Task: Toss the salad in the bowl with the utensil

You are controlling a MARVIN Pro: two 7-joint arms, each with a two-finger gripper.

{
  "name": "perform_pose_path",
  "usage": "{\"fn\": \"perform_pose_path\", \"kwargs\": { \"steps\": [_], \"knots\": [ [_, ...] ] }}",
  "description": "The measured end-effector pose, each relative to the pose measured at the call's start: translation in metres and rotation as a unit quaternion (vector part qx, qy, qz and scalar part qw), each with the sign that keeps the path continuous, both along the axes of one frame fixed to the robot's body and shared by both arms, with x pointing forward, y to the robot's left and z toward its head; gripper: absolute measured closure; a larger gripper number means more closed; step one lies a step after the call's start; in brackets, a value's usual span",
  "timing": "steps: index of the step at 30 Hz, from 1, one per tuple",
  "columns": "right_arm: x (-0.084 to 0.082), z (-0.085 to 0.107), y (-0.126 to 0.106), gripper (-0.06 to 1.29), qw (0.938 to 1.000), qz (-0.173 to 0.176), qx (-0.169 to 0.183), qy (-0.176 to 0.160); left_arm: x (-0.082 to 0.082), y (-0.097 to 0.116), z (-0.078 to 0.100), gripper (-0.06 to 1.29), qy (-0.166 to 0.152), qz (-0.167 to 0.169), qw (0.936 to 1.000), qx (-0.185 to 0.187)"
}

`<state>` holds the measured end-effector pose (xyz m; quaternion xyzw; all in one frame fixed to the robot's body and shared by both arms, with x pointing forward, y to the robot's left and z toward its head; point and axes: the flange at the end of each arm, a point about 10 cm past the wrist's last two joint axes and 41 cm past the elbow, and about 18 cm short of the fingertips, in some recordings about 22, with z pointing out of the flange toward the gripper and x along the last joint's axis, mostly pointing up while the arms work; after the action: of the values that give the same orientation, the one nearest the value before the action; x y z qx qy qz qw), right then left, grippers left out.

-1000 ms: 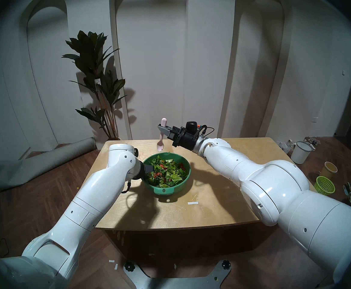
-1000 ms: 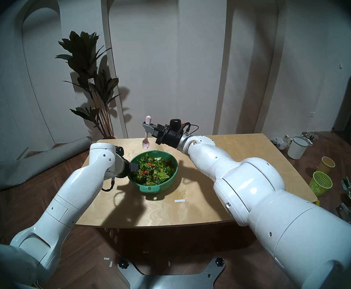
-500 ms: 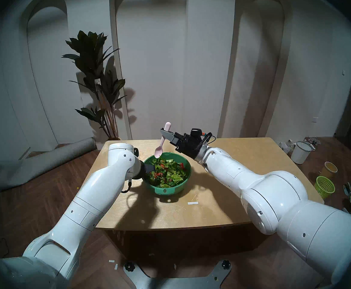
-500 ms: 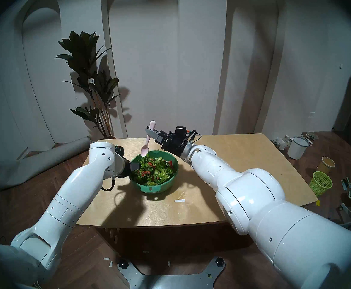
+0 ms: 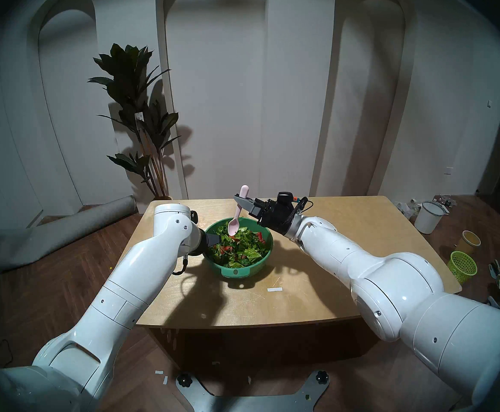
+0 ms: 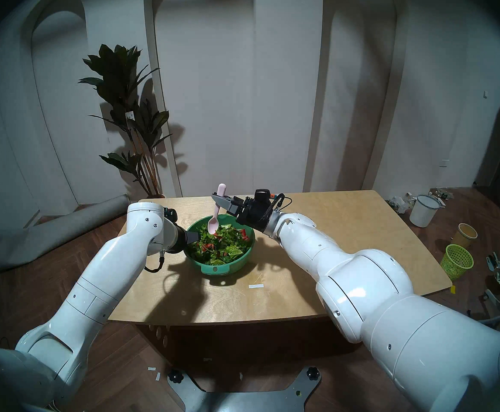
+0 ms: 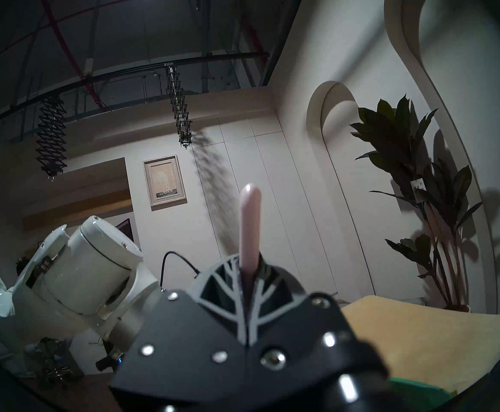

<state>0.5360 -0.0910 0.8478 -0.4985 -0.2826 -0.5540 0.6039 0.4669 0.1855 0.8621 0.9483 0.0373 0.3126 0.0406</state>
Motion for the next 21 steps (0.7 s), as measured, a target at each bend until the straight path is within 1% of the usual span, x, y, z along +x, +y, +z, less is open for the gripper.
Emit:
{"fn": "perform_pose_path", "kwargs": {
  "steps": [3, 6, 8, 9, 14, 21],
  "knots": [
    [-0.003, -0.006, 0.001, 1.26, 0.9999, 0.005, -0.015, 0.003, 0.000, 0.000, 0.000, 1.26, 0.000, 0.000, 1.0000, 0.001],
    [-0.004, -0.014, 0.003, 1.26, 0.9992, -0.002, -0.038, 0.006, 0.000, 0.000, 0.000, 1.26, -0.001, 0.000, 1.0000, 0.002],
    [-0.004, -0.016, 0.003, 1.26, 0.9989, -0.004, -0.045, 0.007, 0.000, 0.000, 0.000, 1.26, -0.001, 0.000, 1.0000, 0.002],
    [-0.004, -0.021, 0.004, 1.26, 0.9982, -0.009, -0.058, 0.008, 0.000, 0.000, 0.000, 1.26, -0.001, 0.000, 1.0000, 0.002],
    [-0.005, -0.036, 0.006, 1.26, 0.9953, -0.023, -0.093, 0.016, 0.000, 0.000, 0.000, 1.26, -0.001, 0.000, 1.0000, 0.003],
    [-0.005, -0.045, 0.018, 1.26, 0.9910, -0.034, -0.128, 0.021, 0.000, 0.000, 0.000, 1.26, -0.002, 0.000, 1.0000, 0.006]
  ]
}}
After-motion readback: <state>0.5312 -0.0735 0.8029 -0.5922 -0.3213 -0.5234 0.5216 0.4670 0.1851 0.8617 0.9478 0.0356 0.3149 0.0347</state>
